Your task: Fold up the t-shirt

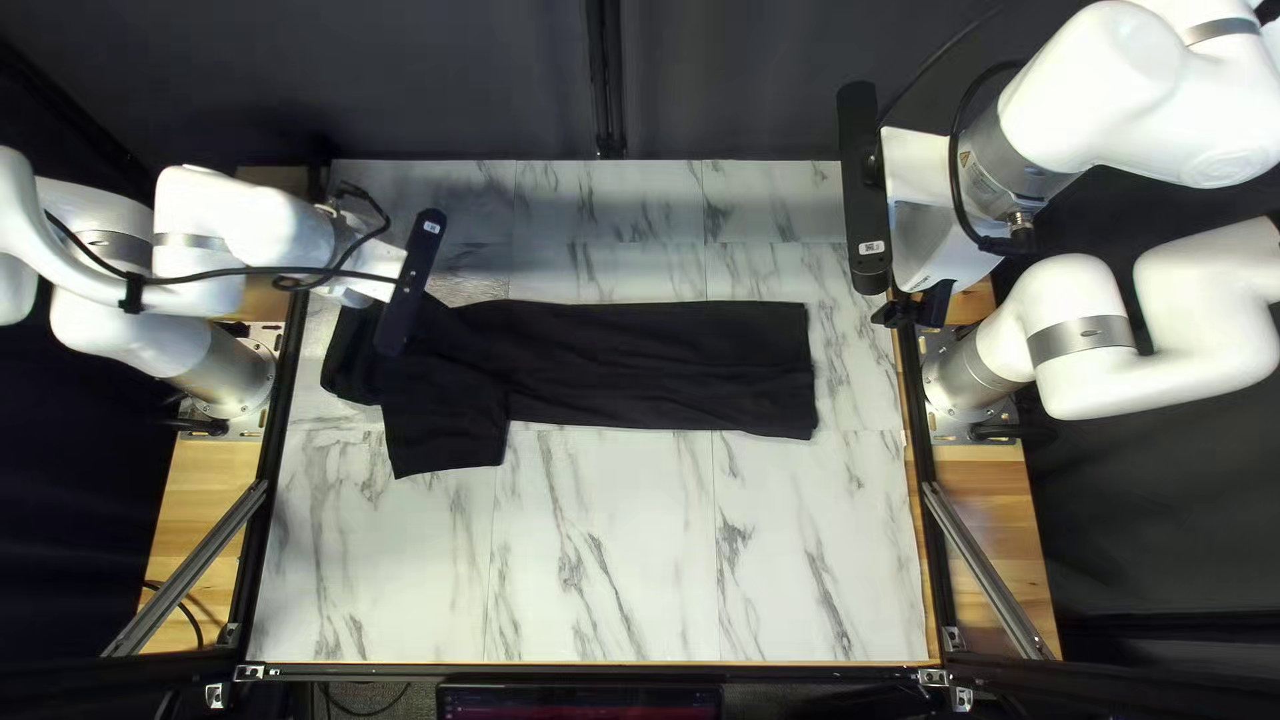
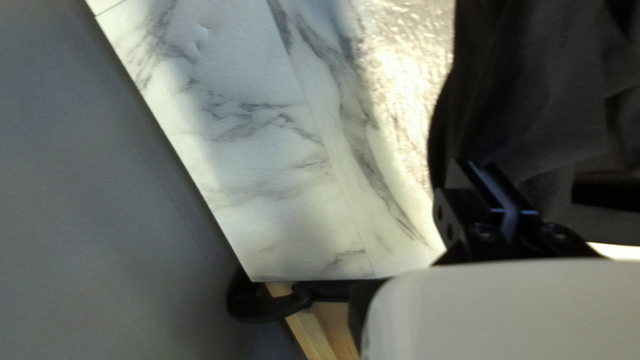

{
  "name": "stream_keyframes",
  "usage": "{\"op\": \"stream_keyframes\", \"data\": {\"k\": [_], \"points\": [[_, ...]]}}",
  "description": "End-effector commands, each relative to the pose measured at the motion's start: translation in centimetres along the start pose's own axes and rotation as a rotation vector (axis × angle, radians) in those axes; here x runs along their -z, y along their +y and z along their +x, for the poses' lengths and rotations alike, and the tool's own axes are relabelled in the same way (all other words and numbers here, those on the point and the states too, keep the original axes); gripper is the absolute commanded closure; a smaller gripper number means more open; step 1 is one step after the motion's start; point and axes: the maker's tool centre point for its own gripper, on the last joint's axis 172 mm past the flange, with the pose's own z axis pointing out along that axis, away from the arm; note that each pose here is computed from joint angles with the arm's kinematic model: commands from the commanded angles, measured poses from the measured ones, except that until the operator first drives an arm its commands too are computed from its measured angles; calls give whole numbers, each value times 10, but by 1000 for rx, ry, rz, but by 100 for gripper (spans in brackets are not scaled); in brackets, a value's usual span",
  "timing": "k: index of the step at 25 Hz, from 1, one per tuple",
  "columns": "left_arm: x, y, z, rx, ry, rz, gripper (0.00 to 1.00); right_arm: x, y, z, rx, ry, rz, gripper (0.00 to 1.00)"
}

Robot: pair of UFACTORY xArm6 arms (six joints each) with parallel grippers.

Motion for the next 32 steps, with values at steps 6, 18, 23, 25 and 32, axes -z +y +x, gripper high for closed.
{"op": "stream_keyframes", "data": {"k": [6, 18, 23, 25, 32], "points": [[1, -2, -7, 57, -10, 38, 0, 0, 0, 0, 0, 0, 0, 0], [23, 114, 47, 7, 69, 49, 0, 0, 0, 0, 0, 0, 0, 0], [-2, 121, 58, -14, 80, 12, 0, 0, 0, 0, 0, 0, 0, 0], [-13, 117, 54, 0, 61, 0, 0, 0, 0, 0, 0, 0, 0, 0], [-32, 106, 41, 50, 5, -33, 14, 0, 0, 0, 0, 0, 0, 0]]}}
